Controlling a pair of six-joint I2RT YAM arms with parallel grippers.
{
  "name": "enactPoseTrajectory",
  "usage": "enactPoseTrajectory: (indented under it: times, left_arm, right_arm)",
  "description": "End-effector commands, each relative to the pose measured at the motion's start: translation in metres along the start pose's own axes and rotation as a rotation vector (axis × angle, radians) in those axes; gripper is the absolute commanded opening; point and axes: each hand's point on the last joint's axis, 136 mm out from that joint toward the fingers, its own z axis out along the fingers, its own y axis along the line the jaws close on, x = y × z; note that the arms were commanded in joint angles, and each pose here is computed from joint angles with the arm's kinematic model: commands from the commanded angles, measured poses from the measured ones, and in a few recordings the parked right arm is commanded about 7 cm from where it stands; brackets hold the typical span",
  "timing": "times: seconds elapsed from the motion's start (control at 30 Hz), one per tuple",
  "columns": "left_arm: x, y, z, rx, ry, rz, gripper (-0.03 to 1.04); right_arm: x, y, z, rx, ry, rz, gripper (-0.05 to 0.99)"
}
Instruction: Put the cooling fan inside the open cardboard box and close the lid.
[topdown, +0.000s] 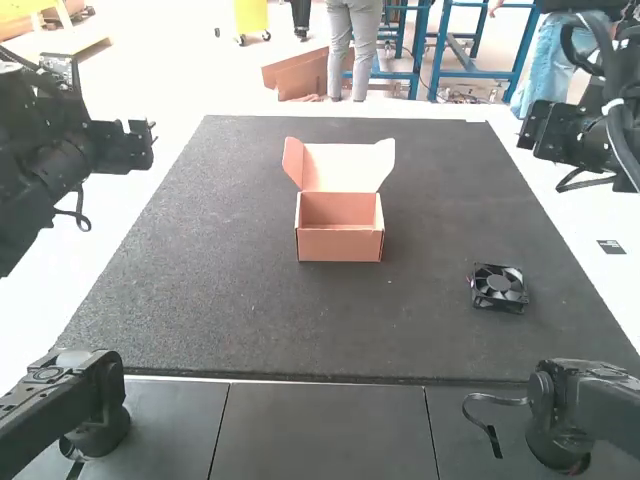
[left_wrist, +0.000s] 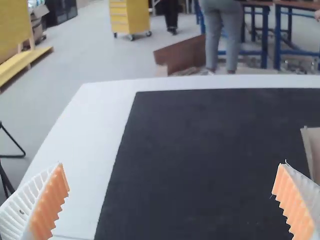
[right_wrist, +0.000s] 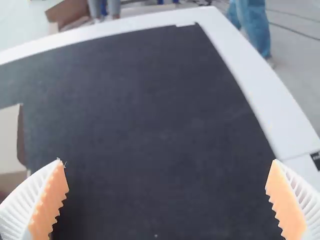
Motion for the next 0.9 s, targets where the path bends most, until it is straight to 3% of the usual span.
enactPoseTrajectory:
  times: [0.0, 0.1, 0.23, 0.43, 0.7, 0.87]
  left_arm:
    - [-0.020, 0.005, 0.003, -0.019, 0.048, -0.009, 0.97]
    - [-0.015, 0.003, 0.007, -0.006, 0.145, 0.000, 0.97]
    - [-0.011, 0.001, 0.011, 0.001, 0.180, 0.003, 0.97]
    - [0.028, -0.002, 0.017, 0.011, 0.328, 0.016, 0.97]
    - [0.036, -0.008, 0.022, 0.033, 0.355, 0.042, 0.97]
    - [0.039, -0.019, 0.023, 0.069, 0.372, 0.052, 0.97]
  right_arm:
    - [0.002, -0.002, 0.007, 0.015, 0.090, 0.007, 0.91]
    - [0.012, -0.009, 0.009, 0.054, 0.163, -0.005, 0.90]
    - [0.023, -0.017, 0.012, 0.078, 0.225, -0.007, 0.90]
    - [0.076, -0.040, 0.018, 0.133, 0.450, -0.102, 0.90]
    - [0.138, -0.071, 0.027, 0.102, 0.659, -0.294, 0.90]
    - [0.162, -0.082, 0.038, 0.085, 0.742, -0.311, 0.90]
